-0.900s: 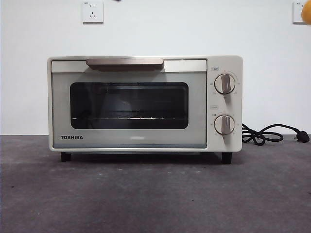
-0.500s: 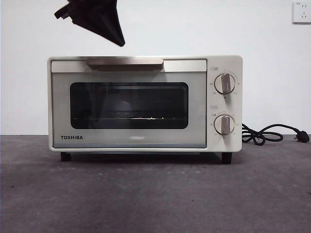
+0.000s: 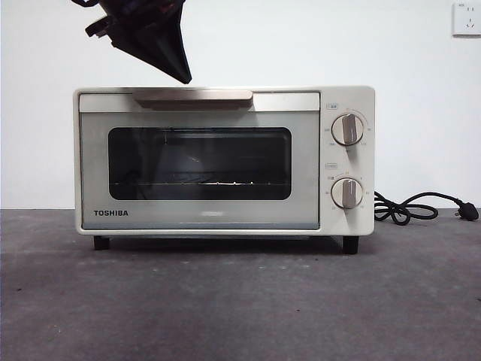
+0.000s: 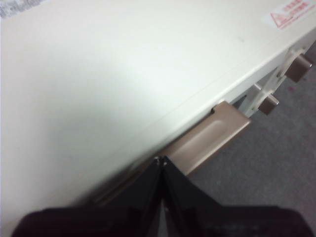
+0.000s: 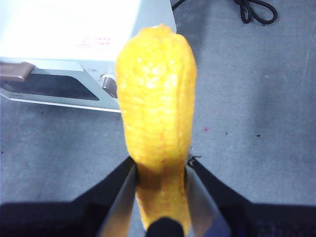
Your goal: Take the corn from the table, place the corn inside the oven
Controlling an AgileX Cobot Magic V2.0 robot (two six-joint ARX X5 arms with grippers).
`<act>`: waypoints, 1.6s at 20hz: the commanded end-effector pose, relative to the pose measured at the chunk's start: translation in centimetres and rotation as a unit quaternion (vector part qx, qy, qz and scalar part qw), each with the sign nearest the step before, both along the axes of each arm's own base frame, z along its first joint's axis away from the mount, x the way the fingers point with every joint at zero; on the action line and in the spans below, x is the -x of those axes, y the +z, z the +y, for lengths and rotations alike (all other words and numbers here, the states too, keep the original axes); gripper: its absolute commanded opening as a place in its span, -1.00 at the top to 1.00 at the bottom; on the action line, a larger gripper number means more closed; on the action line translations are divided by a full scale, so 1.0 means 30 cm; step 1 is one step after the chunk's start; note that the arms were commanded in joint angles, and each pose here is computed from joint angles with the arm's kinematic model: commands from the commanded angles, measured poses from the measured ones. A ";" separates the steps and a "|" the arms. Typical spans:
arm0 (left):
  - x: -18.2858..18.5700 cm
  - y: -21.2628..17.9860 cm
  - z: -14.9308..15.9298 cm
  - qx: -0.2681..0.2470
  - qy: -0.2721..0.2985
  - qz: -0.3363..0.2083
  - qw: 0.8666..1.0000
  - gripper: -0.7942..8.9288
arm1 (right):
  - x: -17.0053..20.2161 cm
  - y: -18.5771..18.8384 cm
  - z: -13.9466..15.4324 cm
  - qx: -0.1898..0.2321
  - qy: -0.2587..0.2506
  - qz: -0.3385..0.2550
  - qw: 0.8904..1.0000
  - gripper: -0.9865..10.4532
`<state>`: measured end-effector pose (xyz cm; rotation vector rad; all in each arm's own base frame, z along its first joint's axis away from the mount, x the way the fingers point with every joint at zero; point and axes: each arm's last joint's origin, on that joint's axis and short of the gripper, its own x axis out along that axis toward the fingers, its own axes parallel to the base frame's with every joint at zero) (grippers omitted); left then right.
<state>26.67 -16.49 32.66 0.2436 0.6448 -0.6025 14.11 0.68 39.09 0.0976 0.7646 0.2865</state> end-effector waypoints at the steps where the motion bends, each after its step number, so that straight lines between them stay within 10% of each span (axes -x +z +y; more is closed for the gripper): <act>1: -0.007 -0.023 -0.006 -0.019 -0.009 0.007 1.000 0.85 | 0.001 0.006 0.001 0.003 0.005 -0.006 1.000 0.85; 32: 0.083 -0.144 -0.001 -0.100 -0.067 0.226 0.967 0.85 | 0.010 0.000 0.007 -0.013 0.036 0.005 0.999 0.86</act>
